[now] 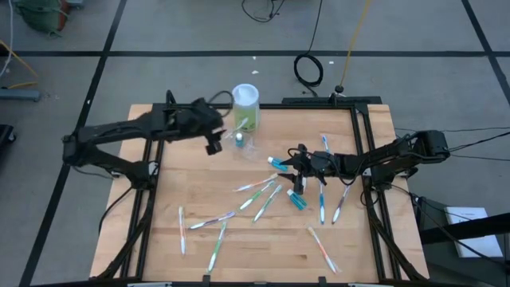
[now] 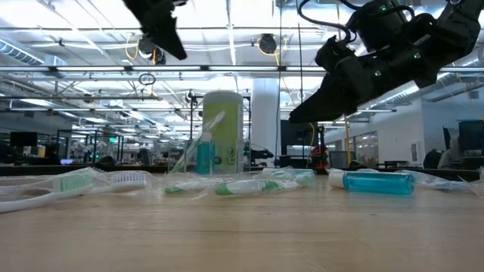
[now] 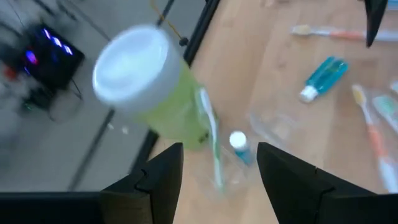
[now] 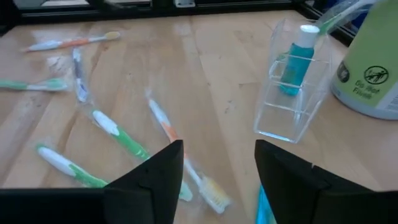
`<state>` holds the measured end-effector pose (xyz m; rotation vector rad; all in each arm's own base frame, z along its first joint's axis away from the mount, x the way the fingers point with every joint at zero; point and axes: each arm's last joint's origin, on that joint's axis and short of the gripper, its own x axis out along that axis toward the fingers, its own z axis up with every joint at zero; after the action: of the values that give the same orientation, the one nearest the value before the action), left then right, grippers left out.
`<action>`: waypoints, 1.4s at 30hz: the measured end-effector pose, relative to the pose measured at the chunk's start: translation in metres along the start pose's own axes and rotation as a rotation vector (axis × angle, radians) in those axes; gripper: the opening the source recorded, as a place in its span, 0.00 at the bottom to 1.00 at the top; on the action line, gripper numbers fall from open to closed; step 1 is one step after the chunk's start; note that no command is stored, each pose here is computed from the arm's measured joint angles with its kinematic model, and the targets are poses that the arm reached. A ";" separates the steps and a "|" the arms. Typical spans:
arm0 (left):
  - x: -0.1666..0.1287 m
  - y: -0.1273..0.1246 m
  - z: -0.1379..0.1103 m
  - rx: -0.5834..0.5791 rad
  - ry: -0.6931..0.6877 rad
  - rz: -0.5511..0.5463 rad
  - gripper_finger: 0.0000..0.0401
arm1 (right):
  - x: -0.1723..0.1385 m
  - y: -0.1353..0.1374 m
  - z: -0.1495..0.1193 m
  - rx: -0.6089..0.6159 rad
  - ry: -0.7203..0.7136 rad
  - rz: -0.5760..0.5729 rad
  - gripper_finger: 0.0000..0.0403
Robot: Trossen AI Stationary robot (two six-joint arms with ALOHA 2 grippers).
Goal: Pick & Place toothbrushing station
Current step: Put the orange toothbrush into the right of the transparent organizer
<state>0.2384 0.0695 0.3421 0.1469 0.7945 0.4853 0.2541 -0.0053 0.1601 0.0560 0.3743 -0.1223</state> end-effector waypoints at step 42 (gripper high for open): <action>0.046 -0.031 -0.094 -0.192 -0.140 -0.106 0.53 | -0.001 -0.058 -0.055 0.465 0.490 -0.674 0.28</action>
<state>0.2101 0.0588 0.2372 -0.0386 0.6116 0.4430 0.2254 -0.0587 0.1080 0.4245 0.8396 -0.8724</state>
